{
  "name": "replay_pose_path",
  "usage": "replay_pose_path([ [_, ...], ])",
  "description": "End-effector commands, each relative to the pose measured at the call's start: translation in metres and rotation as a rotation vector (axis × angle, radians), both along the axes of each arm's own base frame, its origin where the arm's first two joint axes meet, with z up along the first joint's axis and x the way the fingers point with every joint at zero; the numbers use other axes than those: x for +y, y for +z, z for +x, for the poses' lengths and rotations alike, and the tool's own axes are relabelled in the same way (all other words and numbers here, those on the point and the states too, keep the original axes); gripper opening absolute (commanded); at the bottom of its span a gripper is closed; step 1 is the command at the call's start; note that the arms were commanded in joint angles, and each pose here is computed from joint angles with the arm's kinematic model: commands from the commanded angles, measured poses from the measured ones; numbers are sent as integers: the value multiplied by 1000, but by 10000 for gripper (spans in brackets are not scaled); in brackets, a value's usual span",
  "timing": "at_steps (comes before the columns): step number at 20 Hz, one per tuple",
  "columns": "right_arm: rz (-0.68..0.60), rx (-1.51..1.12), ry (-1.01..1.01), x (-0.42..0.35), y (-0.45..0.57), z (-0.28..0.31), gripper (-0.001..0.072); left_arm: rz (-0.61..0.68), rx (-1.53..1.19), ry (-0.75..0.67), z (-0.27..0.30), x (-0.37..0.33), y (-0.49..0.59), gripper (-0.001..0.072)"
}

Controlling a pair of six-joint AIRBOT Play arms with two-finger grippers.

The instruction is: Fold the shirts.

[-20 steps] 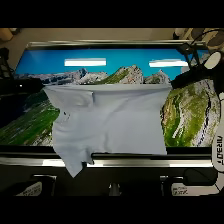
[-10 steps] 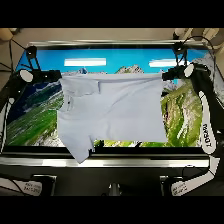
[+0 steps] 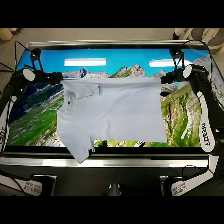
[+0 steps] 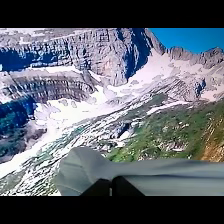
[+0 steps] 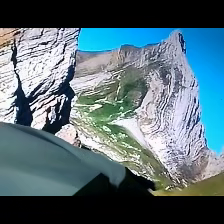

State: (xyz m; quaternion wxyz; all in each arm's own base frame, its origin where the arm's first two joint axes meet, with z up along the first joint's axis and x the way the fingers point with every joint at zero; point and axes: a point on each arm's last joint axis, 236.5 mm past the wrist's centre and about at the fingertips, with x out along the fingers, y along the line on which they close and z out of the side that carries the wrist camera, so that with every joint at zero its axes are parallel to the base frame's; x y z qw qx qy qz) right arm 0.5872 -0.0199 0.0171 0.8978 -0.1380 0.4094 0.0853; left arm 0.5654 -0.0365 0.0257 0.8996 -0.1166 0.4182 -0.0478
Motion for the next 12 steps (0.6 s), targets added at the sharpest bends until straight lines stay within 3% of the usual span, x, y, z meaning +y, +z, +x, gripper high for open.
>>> replay_pose_path([
  [1,3,26,4,1,-3,-5,18,7,22,-6,-4,1,-3,27],
  [7,5,56,9,3,-7,-11,19,5,54,-16,-11,-1,-6,27],
  [12,-16,302,94,9,-32,-65,19,-4,345,-102,-74,-10,-38,28],
])
